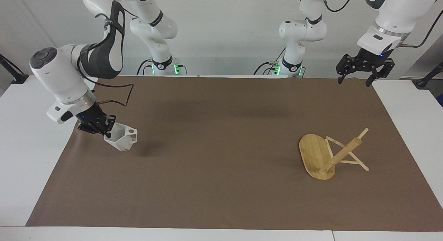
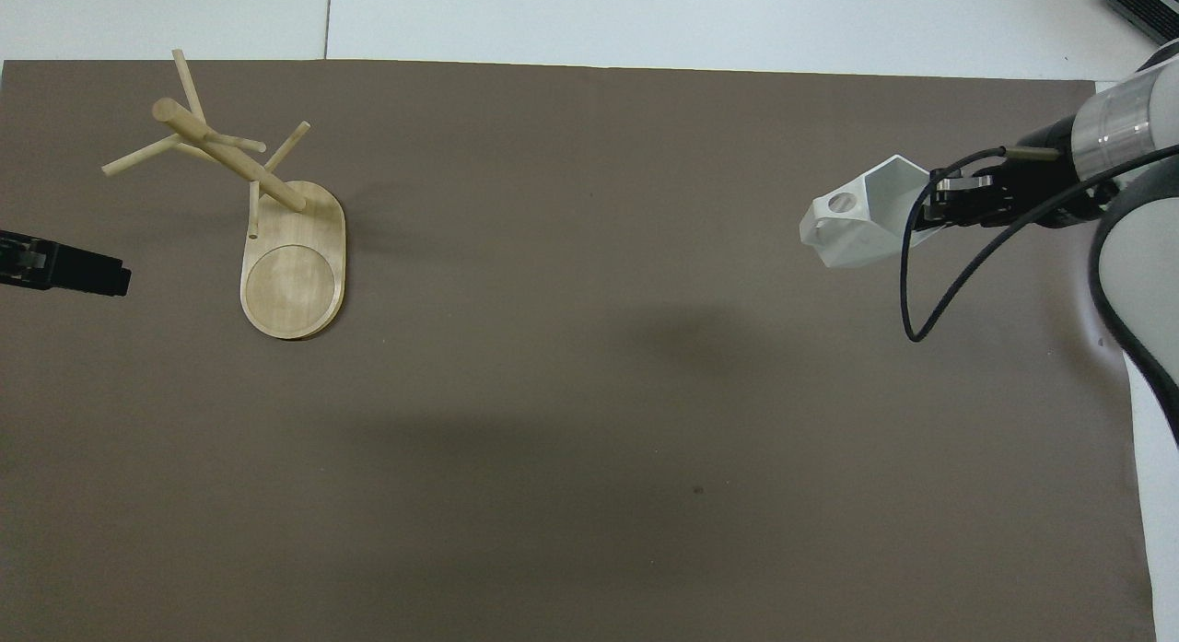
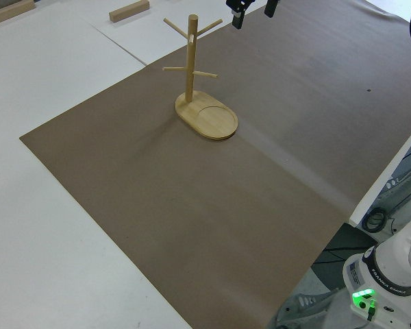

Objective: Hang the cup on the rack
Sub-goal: 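Lift the cup with the right gripper while the left gripper approaches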

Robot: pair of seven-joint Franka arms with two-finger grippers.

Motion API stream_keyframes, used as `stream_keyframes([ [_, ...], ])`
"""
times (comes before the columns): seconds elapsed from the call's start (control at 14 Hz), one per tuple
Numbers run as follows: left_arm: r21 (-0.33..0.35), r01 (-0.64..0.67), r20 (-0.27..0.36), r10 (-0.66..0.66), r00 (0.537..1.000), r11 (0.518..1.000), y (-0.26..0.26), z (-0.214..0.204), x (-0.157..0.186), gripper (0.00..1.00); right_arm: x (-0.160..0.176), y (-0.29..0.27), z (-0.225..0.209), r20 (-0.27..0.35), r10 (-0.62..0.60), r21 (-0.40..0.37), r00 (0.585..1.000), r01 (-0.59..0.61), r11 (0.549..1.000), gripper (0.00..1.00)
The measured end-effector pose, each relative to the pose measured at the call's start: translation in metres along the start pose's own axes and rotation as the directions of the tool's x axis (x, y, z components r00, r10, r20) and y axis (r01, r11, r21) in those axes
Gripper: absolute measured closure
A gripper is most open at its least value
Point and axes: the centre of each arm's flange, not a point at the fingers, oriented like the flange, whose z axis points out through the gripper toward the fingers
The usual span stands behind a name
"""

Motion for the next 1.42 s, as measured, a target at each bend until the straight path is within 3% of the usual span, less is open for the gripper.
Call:
stream_keyframes([
  [0.28, -0.008, -0.013, 0.038, 0.013, 0.999, 1.0, 0.004, 0.002, -0.005, 0.0, -0.011, -0.047, -0.024, 0.007, 0.03, 0.124, 1.0, -0.031, 0.992, 0.96],
  [0.43, -0.044, -0.096, 0.035, 0.098, 0.995, 0.994, 0.01, 0.0, -0.007, 0.0, -0.026, -0.095, -0.028, 0.037, 0.078, 0.204, 0.996, -0.084, 0.975, 0.96],
  [0.57, -0.1, -0.214, 0.018, 0.217, 0.976, 0.972, 0.017, 0.002, -0.008, 0.0, -0.038, -0.133, -0.031, 0.076, 0.101, 0.319, 0.992, -0.12, 0.94, 0.96],
  [0.85, -0.215, -0.385, -0.04, 0.386, 0.922, 0.897, 0.031, 0.013, -0.015, 0.0, -0.045, -0.153, -0.032, 0.18, 0.098, 0.492, 0.979, -0.176, 0.853, 0.96],
  [1.07, -0.255, -0.542, -0.121, 0.529, 0.84, 0.801, 0.04, 0.014, -0.017, 0.0, -0.045, -0.164, -0.013, 0.227, 0.116, 0.557, 0.967, -0.227, 0.799, 0.96],
  [1.28, -0.246, -0.723, -0.223, 0.688, 0.691, 0.646, 0.049, 0.012, -0.016, 0.0, -0.048, -0.18, 0.007, 0.264, 0.111, 0.591, 0.958, -0.251, 0.767, 0.96],
  [1.42, -0.242, -0.782, -0.275, 0.732, 0.623, 0.575, 0.057, 0.015, -0.015, 0.0, -0.05, -0.189, 0.015, 0.283, 0.101, 0.602, 0.954, -0.259, 0.756, 0.96],
])
